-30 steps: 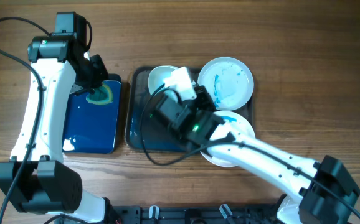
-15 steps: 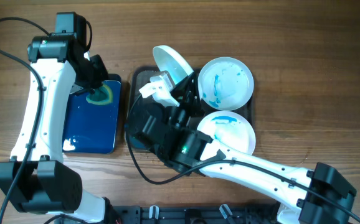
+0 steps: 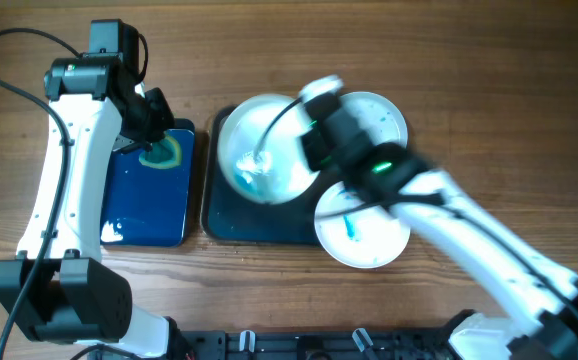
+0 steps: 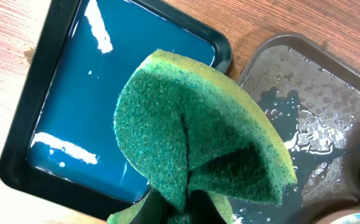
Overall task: Clean dirty plates on tray and stack at the side
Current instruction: 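Lift the cleaned plate with the right gripper and carry it right, then lower the plate onto the table right of the tray and release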
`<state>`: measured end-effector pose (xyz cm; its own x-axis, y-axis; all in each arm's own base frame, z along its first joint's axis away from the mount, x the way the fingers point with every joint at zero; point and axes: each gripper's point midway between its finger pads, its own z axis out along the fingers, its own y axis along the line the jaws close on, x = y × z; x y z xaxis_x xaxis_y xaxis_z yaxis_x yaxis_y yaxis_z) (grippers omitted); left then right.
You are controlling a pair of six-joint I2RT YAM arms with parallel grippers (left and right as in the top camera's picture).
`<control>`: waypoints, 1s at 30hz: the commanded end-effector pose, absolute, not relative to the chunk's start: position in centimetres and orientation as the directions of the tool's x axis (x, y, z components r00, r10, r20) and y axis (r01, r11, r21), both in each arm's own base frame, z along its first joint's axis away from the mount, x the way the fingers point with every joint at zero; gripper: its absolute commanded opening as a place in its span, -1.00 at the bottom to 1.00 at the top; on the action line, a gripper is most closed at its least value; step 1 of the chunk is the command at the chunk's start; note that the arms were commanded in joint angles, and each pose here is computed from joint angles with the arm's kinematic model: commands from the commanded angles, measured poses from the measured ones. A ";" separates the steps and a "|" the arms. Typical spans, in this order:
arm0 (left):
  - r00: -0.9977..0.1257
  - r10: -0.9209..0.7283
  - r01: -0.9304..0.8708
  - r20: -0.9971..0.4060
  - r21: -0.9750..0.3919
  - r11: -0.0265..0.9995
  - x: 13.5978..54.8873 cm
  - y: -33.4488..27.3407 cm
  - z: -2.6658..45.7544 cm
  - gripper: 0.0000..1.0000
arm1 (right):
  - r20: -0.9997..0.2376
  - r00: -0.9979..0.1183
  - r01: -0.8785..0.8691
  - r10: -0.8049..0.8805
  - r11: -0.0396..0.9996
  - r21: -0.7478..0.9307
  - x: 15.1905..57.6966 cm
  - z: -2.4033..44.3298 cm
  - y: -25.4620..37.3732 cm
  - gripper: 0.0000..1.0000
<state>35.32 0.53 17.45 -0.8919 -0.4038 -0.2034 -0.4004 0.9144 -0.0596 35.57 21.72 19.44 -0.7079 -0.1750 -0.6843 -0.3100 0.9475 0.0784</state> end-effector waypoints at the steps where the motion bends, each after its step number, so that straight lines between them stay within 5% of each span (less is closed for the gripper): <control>1: -0.889 -0.410 -0.402 -0.207 -0.080 0.912 35.4 0.3 17.7 -0.92 | -0.638 -0.767 -0.171 0.067 0.937 0.304 36.2 22.3 15.6 -0.91; 6: -0.888 -0.410 -0.402 -0.208 -0.080 0.912 35.5 0.3 17.7 -0.92 | -0.526 -0.772 0.287 0.356 0.934 0.211 36.2 18.4 -0.4 -0.91; 12: -0.887 -0.410 -0.401 -0.214 -0.083 0.912 35.6 0.3 17.8 -0.92 | -0.368 -0.666 0.626 0.649 0.755 0.196 31.8 10.2 -10.9 -0.91; 22: -0.885 -0.410 -0.400 -0.223 -0.087 0.912 35.9 0.3 17.8 -0.92 | -0.296 -0.661 0.675 0.690 0.718 0.169 30.6 2.3 -12.7 -0.89; 23: -0.884 -0.410 -0.400 -0.224 -0.088 0.912 35.9 0.3 17.8 -0.92 | -0.278 -0.666 0.669 0.692 0.719 0.188 30.7 2.1 -12.3 -0.63; 24: -0.885 -0.410 -0.400 -0.223 -0.087 0.912 35.9 0.3 17.8 -0.92 | -0.256 -0.681 0.642 0.686 0.728 0.243 31.1 2.5 -11.3 -0.09; 25: -0.884 -0.410 -0.400 -0.224 -0.088 0.912 35.9 0.3 17.8 -0.92 | -0.245 -0.693 0.620 0.678 0.734 0.277 31.5 3.6 -10.6 0.12; 30: -0.886 -0.410 -0.401 -0.218 -0.086 0.912 35.8 0.3 17.8 -0.92 | -0.241 -0.748 0.523 0.619 0.773 0.359 31.9 12.2 -8.3 0.20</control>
